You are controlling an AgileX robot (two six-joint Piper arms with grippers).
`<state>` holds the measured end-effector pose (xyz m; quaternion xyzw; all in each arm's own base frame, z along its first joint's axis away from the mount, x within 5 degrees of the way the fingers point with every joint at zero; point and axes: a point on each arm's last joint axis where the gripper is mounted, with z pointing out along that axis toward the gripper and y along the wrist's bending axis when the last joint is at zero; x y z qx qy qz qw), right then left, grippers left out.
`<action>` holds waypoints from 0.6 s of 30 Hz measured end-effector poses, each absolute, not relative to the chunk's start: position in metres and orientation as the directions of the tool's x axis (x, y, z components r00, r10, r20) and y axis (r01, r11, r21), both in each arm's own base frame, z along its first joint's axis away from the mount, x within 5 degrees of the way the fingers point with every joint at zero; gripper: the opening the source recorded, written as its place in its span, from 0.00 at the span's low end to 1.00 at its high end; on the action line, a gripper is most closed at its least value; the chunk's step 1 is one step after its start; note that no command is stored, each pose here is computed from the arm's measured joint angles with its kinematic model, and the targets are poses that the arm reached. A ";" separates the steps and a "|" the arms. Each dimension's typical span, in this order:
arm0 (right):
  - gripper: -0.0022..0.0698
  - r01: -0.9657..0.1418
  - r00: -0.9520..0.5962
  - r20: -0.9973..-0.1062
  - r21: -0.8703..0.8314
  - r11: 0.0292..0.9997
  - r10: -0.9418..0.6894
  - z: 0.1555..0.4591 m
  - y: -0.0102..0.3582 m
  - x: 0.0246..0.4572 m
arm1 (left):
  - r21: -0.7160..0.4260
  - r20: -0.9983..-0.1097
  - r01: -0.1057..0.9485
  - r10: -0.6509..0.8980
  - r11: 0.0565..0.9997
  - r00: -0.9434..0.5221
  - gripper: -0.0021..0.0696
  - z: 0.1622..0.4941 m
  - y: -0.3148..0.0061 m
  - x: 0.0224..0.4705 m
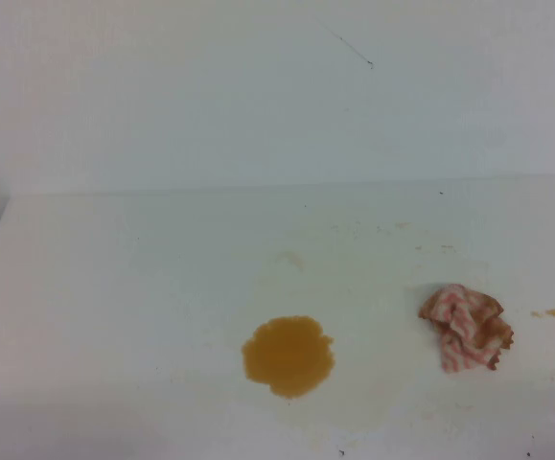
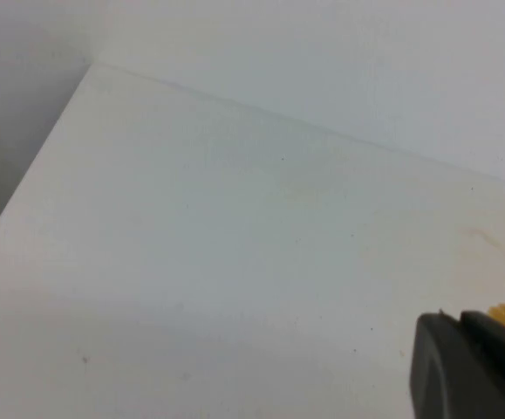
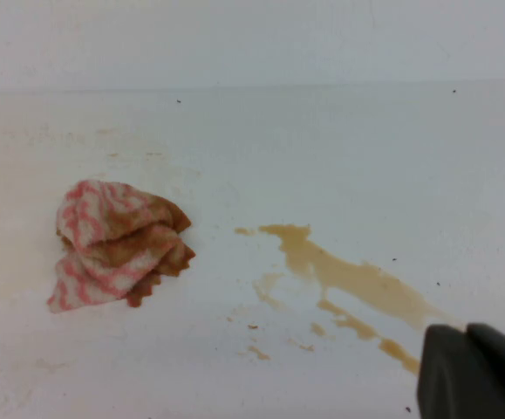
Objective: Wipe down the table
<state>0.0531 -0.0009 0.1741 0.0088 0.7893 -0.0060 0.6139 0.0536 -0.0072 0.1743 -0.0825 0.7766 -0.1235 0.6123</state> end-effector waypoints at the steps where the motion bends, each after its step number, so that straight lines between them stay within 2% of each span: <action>1: 0.03 0.021 -0.246 -0.969 0.001 1.000 0.007 0.174 -0.001 0.053 | -0.293 -0.931 0.023 -0.279 0.956 -0.237 0.03 0.174 -0.007 0.054; 18: 0.03 0.021 -0.246 -0.969 0.001 1.000 0.007 0.174 -0.001 0.053 | -0.293 -0.933 0.024 -0.280 0.956 -0.228 0.03 0.175 -0.007 0.054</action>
